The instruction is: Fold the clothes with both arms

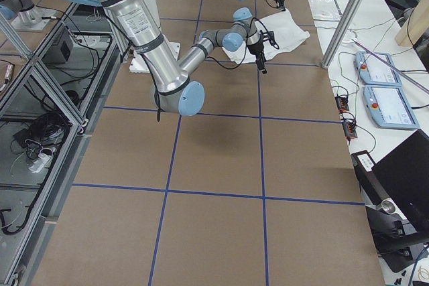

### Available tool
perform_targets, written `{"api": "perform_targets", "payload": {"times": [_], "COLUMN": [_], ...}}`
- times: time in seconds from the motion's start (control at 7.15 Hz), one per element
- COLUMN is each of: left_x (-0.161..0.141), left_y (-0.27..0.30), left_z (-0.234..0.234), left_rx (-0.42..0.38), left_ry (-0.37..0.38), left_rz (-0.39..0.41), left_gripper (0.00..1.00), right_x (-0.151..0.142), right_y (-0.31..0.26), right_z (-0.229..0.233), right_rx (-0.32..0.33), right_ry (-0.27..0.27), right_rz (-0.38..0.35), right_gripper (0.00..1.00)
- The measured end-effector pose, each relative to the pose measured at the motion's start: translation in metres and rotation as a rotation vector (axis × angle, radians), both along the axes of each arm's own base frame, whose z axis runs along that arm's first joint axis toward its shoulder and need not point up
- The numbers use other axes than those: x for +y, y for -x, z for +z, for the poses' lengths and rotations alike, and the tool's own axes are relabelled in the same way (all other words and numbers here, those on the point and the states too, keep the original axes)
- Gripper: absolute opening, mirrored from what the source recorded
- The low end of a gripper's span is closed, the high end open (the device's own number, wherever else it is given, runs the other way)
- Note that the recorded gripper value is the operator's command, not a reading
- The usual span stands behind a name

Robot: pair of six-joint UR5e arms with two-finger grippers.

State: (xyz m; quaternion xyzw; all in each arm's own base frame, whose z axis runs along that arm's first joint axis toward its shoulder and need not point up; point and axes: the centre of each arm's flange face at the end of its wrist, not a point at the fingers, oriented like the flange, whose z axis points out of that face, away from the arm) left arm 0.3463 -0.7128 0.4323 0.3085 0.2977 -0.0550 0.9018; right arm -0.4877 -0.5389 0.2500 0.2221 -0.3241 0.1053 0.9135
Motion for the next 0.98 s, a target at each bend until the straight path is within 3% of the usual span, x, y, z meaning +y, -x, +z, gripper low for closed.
{"api": "perform_targets", "payload": {"times": [0.28,0.56,0.84,0.98], "left_x": [-0.02,0.017,0.049,0.057], "left_y": [0.0,0.017,0.03,0.033], "left_z": [-0.021,-0.037,-0.044,-0.044], "left_rx": [-0.003,0.091,0.154,0.163], "left_ry": [-0.028,-0.059,-0.074,-0.078], "left_rz": [-0.033,0.042,0.091,0.097], "left_gripper": [1.0,1.0,1.0,1.0], "right_x": [0.008,0.006,-0.002,-0.005], "right_y": [0.014,0.047,0.107,0.136], "right_z": [-0.004,-0.02,-0.053,-0.068], "right_rx": [-0.036,-0.109,-0.234,-0.259], "right_ry": [-0.001,0.006,0.03,0.039], "right_rz": [-0.002,0.025,0.086,0.109], "right_gripper": [1.0,0.97,0.82,0.74]}}
